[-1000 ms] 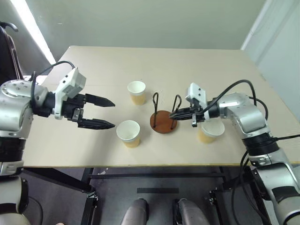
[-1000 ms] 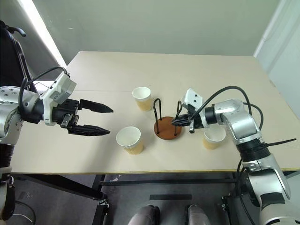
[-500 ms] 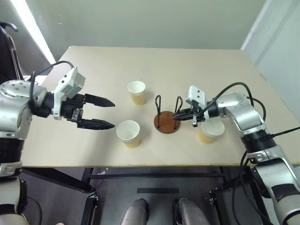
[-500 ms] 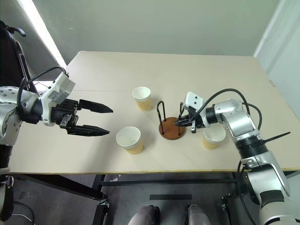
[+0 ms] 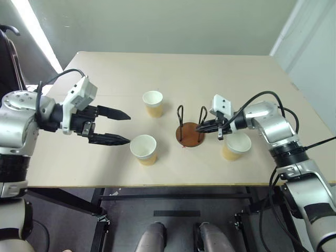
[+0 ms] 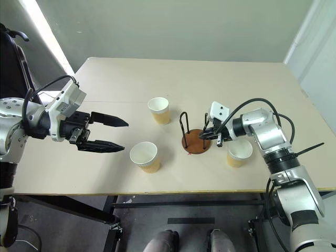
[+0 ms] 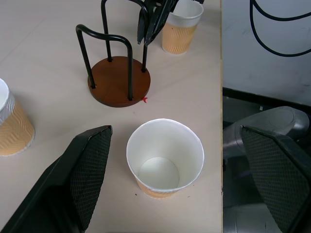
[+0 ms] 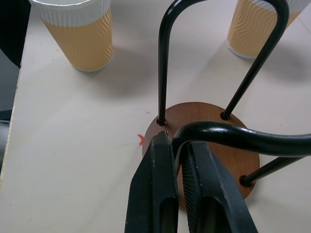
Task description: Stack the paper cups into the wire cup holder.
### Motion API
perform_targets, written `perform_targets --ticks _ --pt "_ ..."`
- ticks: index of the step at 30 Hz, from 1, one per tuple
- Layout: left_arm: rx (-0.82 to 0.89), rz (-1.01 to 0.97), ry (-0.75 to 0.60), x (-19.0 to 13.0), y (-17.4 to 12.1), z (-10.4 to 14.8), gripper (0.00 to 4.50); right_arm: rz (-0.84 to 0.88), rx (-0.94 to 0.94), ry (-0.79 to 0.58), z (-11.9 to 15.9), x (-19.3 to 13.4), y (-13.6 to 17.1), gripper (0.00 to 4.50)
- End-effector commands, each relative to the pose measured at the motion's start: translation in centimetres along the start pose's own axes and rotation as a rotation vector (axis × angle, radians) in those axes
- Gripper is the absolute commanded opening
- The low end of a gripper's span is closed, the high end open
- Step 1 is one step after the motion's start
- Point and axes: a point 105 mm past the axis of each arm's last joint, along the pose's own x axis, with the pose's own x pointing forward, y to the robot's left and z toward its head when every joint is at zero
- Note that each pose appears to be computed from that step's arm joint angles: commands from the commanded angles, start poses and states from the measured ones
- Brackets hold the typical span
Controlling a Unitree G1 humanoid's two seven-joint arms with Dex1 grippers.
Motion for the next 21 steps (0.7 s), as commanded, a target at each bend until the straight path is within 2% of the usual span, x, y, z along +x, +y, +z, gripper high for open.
perform_targets --ticks 1,5,12,21 --pt "0.042 0.011 -0.024 -0.4 -0.1 1.3 4.50 -0.023 -0.057 -0.009 1.4 -0.7 -0.7 0.27" --pt "0.042 0.011 -0.027 -0.4 -0.1 1.3 4.50 -0.026 -0.051 -0.008 1.4 -0.8 -0.8 1.39" --pt "0.043 0.009 -0.035 -0.1 -0.1 1.3 4.50 -0.076 -0.024 -0.019 1.8 -1.1 -1.6 3.90" --pt "0.042 0.000 -0.048 0.5 0.1 1.3 4.50 -0.102 0.066 -0.038 3.1 -3.1 -2.1 3.90"
